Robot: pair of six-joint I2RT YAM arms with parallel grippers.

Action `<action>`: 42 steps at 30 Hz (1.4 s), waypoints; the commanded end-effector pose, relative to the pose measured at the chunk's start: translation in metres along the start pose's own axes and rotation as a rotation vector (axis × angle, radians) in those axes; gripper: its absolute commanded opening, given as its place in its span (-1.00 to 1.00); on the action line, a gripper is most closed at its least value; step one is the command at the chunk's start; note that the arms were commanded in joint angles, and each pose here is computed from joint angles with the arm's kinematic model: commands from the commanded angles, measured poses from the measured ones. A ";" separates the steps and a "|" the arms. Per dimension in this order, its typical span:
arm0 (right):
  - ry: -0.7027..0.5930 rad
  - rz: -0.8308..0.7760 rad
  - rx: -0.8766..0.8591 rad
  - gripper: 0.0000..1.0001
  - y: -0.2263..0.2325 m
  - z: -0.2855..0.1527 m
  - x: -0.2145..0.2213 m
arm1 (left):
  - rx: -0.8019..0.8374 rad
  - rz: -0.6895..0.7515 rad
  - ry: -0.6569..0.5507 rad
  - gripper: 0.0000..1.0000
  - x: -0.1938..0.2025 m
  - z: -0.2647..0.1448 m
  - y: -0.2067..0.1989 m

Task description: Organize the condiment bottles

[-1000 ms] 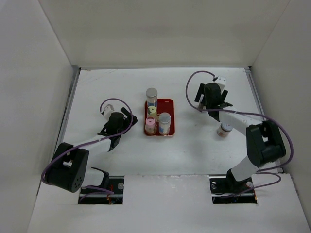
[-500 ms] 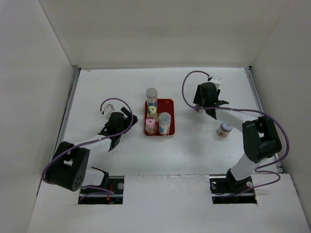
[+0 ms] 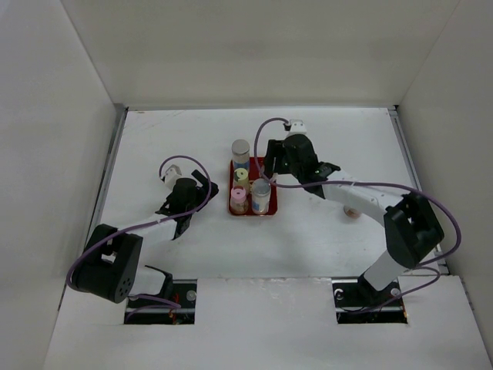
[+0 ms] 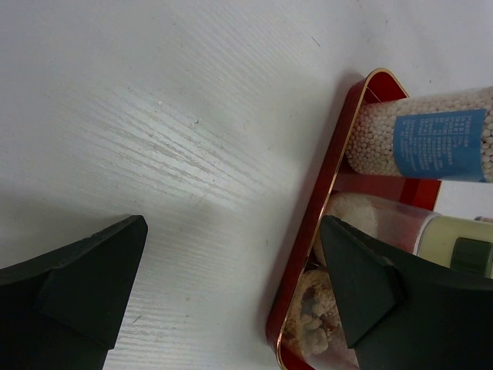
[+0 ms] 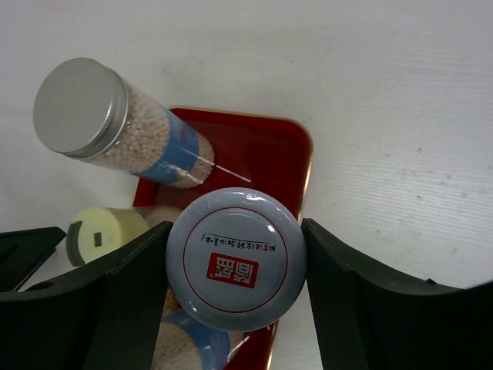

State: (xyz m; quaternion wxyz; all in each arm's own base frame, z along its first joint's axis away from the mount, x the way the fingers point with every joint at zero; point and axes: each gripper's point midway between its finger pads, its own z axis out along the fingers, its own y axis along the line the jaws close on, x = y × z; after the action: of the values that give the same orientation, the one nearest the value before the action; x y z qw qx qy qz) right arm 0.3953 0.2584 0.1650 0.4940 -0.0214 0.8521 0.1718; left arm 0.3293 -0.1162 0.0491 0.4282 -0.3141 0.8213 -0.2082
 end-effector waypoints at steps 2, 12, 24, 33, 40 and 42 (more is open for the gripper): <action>-0.084 0.066 -0.142 0.00 0.047 0.008 -0.035 | 0.011 -0.010 0.007 1.00 0.001 -0.004 0.000; 0.033 0.061 -0.140 0.11 0.051 0.026 0.004 | 0.008 -0.007 0.014 1.00 0.003 -0.003 0.000; 0.000 0.089 -0.111 0.79 0.047 0.019 -0.010 | 0.007 -0.006 0.013 1.00 0.003 -0.003 0.000; -0.178 0.171 0.045 0.73 -0.016 -0.010 -0.075 | 0.014 -0.007 0.012 1.00 0.003 -0.004 -0.002; -0.350 0.225 0.533 0.84 -0.175 -0.095 -0.062 | 0.011 -0.004 0.020 1.00 0.006 -0.003 -0.001; -0.355 0.240 0.673 0.94 -0.215 -0.124 -0.044 | 0.007 -0.003 0.025 1.00 0.007 -0.001 -0.001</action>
State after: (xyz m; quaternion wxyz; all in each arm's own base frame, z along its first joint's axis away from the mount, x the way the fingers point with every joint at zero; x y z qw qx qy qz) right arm 0.3843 0.0682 0.2085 0.5855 0.2114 0.7817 0.0378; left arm 0.3286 -0.1175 0.0492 0.4261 -0.3134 0.8219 -0.2111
